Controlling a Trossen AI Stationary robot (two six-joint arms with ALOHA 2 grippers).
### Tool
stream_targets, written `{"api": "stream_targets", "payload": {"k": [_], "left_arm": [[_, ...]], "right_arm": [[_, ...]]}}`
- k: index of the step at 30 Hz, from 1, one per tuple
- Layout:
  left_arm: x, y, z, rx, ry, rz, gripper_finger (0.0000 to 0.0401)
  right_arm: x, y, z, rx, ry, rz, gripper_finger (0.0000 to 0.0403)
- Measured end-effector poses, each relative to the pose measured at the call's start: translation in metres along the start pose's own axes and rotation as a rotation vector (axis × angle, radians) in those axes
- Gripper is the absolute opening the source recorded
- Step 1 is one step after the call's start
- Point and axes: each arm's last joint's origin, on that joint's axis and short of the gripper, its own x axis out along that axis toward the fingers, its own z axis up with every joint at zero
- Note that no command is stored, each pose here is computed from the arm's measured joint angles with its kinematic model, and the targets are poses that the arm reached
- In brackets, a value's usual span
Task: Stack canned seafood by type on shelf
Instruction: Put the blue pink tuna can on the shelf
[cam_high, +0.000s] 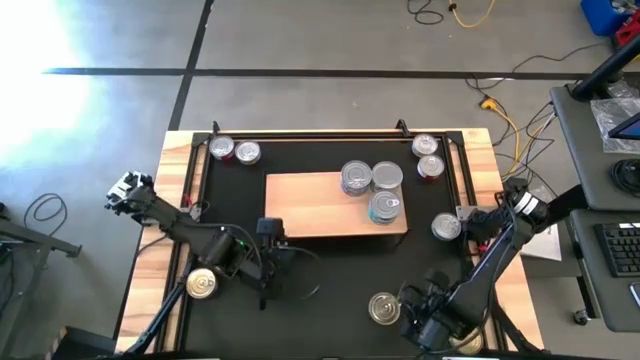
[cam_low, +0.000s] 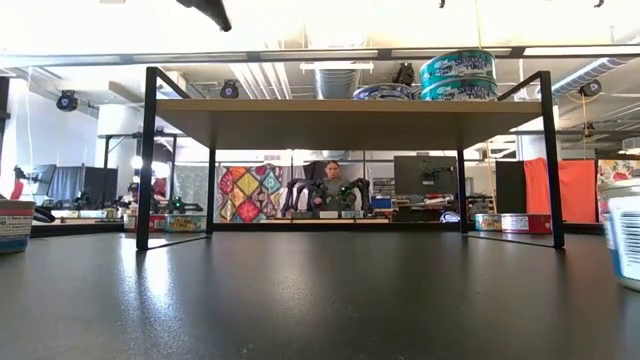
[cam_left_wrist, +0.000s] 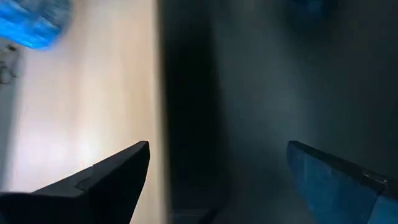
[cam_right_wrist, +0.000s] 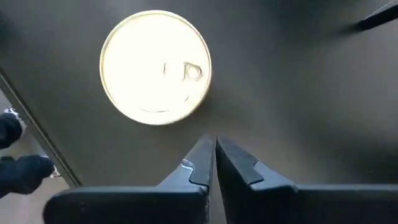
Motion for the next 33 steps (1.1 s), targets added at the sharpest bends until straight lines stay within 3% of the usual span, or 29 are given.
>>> {"api": "stream_targets", "payload": {"k": [7,10,15,20,26,33], "left_arm": [[0.029,-0.036,-0.013,-0.153,-0.134,-0.08,0.0361],[0.041,-0.05,-0.016,-0.209,-0.19,-0.114,0.0361],[0.06,-0.064,-0.024,-0.248,-0.163,-0.138,0.0368],[0.081,-0.072,-0.036,-0.23,-0.124,-0.091,0.0378],[0.11,-0.089,-0.042,-0.18,-0.101,-0.079,0.038],[0.124,-0.096,-0.031,-0.149,-0.094,-0.091,0.038]], "right_arm": [[0.029,-0.001,-0.013,-0.07,0.018,-0.072,0.0012],[0.043,0.006,-0.014,-0.113,0.011,-0.048,0.0013],[0.068,0.019,-0.008,-0.211,0.003,-0.021,0.0013],[0.09,0.028,0.003,-0.205,0.017,-0.048,0.0013],[0.087,0.039,0.018,-0.287,0.002,-0.026,0.0013],[0.089,0.018,0.004,-0.306,0.064,-0.227,0.0013]]}}
